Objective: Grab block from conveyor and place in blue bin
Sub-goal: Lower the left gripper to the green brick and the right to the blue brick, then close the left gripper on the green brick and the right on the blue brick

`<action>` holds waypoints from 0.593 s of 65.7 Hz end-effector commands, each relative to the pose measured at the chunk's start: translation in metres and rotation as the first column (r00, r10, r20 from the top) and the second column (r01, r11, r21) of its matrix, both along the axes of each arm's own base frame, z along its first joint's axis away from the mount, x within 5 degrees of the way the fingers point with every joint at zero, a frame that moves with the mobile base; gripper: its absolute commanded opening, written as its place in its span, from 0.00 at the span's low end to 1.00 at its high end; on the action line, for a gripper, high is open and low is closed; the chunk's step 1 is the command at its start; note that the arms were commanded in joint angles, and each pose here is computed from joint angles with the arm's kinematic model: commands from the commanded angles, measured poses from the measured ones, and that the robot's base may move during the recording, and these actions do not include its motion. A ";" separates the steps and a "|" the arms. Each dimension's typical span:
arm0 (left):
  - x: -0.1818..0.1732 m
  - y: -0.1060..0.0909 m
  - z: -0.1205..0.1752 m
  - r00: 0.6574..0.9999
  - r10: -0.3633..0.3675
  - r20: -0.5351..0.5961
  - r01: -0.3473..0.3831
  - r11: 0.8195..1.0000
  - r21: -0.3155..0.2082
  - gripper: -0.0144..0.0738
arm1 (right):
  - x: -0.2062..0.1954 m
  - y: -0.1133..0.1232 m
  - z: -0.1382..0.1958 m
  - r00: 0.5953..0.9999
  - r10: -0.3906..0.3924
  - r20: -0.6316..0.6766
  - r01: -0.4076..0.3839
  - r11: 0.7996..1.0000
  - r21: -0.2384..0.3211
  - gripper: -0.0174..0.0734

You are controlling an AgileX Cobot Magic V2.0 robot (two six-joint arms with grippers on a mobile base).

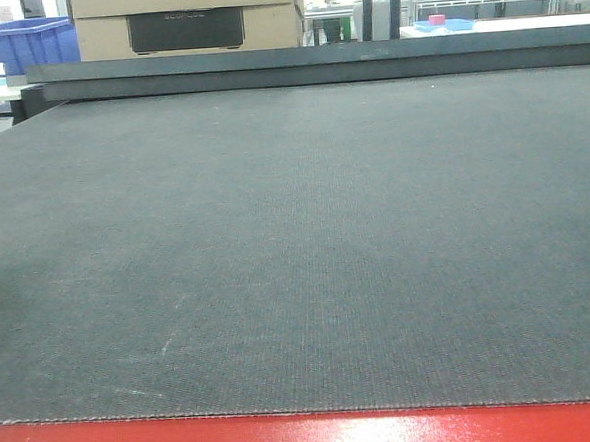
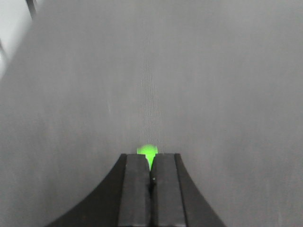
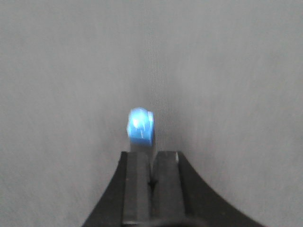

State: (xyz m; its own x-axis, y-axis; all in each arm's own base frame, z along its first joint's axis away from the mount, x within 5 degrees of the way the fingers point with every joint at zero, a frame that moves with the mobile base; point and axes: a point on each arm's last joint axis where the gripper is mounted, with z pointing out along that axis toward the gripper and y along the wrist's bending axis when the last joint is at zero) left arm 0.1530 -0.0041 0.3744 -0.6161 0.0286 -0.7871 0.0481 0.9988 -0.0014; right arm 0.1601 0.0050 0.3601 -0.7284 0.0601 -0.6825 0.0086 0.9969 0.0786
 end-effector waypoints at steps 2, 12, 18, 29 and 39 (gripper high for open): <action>0.018 -0.001 -0.013 0.993 0.001 -0.116 -0.004 1.000 -0.020 0.04 | 0.028 0.000 -0.015 0.991 0.012 -0.135 -0.015 1.000 -0.019 0.01; 0.046 -0.002 -0.033 0.976 -0.001 -0.218 -0.008 0.999 -0.038 0.04 | 0.054 0.002 -0.041 0.963 0.019 -0.270 -0.015 1.000 0.016 0.01; 0.059 -0.005 -0.044 0.962 0.027 -0.271 -0.058 0.993 -0.106 0.04 | 0.074 0.003 -0.057 0.953 0.016 -0.302 -0.010 1.000 0.023 0.01; 0.073 -0.007 -0.060 0.936 0.023 -0.350 -0.076 0.987 -0.138 0.04 | 0.109 0.003 -0.082 0.941 0.005 -0.337 0.004 1.000 0.026 0.01; 0.078 -0.007 -0.067 0.923 0.022 -0.383 -0.080 0.988 -0.135 0.04 | 0.132 0.003 -0.088 0.919 -0.029 -0.393 0.050 0.998 0.044 0.17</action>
